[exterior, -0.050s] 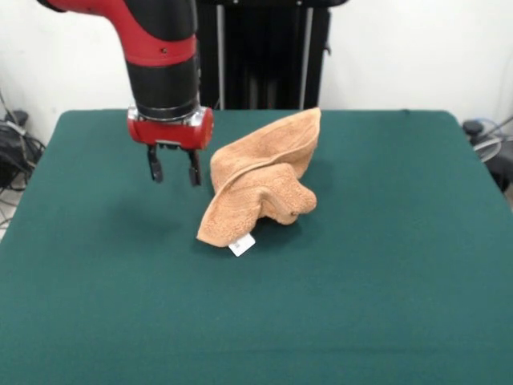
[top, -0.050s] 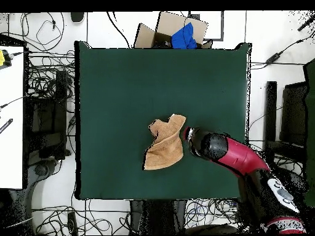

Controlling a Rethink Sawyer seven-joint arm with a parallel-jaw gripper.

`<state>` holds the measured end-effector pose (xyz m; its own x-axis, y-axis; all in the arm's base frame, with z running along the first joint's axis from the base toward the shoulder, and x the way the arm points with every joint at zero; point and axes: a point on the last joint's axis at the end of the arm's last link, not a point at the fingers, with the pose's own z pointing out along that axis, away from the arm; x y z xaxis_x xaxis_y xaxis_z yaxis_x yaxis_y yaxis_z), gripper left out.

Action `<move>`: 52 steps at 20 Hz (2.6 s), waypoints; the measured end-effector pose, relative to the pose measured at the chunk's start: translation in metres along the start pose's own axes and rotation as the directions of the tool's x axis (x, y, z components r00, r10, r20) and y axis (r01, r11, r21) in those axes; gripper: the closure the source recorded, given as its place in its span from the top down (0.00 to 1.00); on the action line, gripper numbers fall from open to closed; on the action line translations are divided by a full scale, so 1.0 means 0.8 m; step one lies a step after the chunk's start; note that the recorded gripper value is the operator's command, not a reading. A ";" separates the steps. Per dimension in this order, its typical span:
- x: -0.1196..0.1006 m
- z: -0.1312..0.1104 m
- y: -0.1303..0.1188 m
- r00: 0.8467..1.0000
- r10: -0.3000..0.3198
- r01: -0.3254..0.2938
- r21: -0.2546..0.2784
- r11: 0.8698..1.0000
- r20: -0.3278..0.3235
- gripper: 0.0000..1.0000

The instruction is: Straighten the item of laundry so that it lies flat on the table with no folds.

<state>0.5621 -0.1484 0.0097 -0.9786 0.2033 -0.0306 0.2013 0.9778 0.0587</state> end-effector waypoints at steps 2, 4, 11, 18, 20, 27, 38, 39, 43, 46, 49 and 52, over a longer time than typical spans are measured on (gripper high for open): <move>-0.003 -0.001 -0.003 1.000 0.015 -0.015 -0.010 1.000 0.003 1.00; -0.005 -0.001 -0.006 0.999 0.033 -0.033 -0.028 0.999 0.006 1.00; 0.001 0.017 -0.010 0.996 0.083 -0.084 -0.101 0.991 -0.015 1.00; 0.011 0.048 0.008 0.994 0.094 -0.101 -0.171 0.980 -0.052 1.00; 0.016 0.057 0.015 0.993 0.094 -0.105 -0.190 0.976 -0.065 1.00; 0.019 0.074 0.027 0.991 0.106 -0.122 -0.244 0.962 -0.079 1.00; 0.018 0.061 0.025 0.992 0.105 -0.118 -0.241 0.963 -0.065 1.00; 0.017 0.056 0.024 0.993 0.103 -0.115 -0.238 0.964 -0.062 1.00; 0.013 0.034 0.021 0.994 0.094 -0.102 -0.225 0.969 -0.048 1.00; 0.009 0.019 0.019 0.995 0.086 -0.094 -0.218 0.971 -0.047 1.00; 0.005 0.005 0.016 0.995 0.081 -0.090 -0.213 0.973 -0.052 1.00; 0.003 0.000 0.015 0.996 0.079 -0.088 -0.210 0.974 -0.049 1.00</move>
<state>0.5625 -0.1363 0.0101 -0.9605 0.2773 0.0235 0.2732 0.9235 0.2692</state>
